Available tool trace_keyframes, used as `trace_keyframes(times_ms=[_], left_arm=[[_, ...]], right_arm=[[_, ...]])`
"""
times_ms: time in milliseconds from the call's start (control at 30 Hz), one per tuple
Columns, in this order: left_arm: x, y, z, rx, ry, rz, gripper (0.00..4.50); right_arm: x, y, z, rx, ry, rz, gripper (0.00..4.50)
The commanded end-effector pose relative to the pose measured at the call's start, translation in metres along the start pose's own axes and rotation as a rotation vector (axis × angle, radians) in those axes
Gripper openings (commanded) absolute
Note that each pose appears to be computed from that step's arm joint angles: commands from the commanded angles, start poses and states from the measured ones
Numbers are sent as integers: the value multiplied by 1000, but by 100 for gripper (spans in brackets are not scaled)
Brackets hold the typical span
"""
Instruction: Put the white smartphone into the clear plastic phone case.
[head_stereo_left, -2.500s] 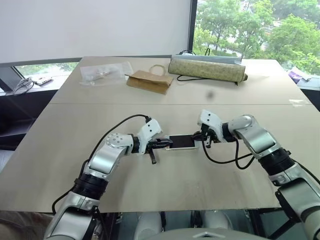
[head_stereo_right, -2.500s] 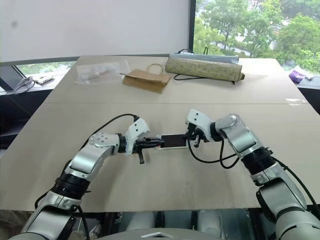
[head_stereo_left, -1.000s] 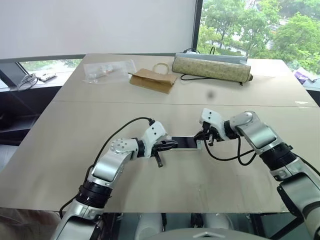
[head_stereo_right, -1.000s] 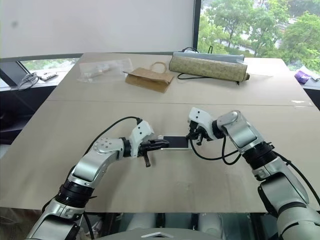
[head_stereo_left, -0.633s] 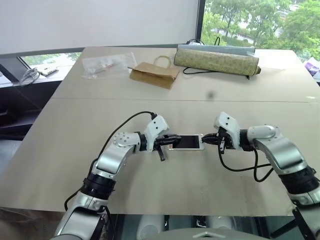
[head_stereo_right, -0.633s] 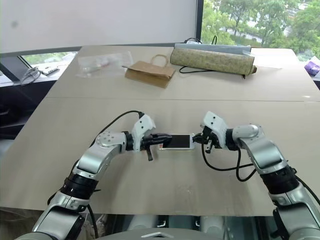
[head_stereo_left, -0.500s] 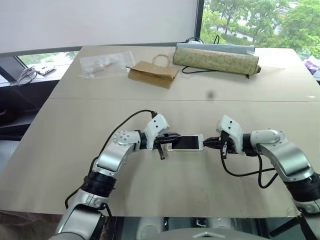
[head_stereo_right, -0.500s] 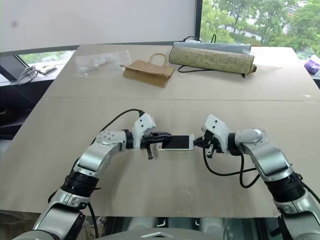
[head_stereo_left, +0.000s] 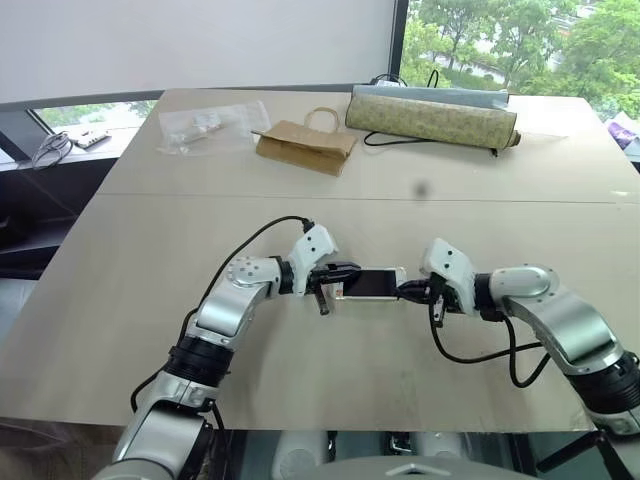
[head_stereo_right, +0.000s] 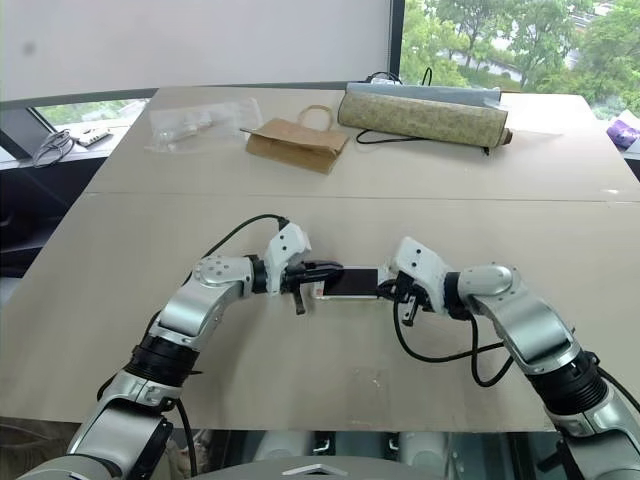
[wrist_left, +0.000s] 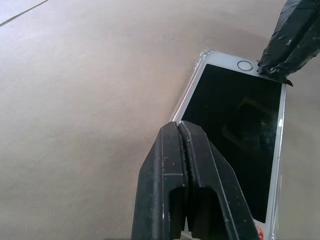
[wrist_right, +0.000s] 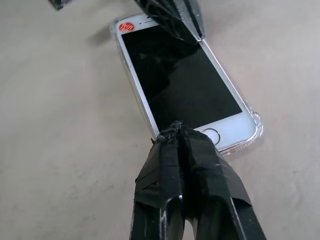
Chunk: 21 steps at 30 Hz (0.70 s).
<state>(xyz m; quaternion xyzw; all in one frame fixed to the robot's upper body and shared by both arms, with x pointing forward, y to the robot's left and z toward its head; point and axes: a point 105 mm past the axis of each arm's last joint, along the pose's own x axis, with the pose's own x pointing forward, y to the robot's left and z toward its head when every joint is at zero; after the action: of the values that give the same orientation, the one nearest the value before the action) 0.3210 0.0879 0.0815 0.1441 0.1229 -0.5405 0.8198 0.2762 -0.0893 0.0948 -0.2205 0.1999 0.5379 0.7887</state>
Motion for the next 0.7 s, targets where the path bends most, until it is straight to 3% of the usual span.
trace_keyframes(times_ms=[33,400,700], left_arm=[[1,-5,-29,-59,95,-3,3],[-2,-9,-30,-61,97,-4,3],[-7,-11,-26,-68,88,-2,3]], right_arm=[[7,7,-22,-1,109,50,0],[22,-1,-62,-84,340,86,0],[45,7,-84,-134,407,152,0]])
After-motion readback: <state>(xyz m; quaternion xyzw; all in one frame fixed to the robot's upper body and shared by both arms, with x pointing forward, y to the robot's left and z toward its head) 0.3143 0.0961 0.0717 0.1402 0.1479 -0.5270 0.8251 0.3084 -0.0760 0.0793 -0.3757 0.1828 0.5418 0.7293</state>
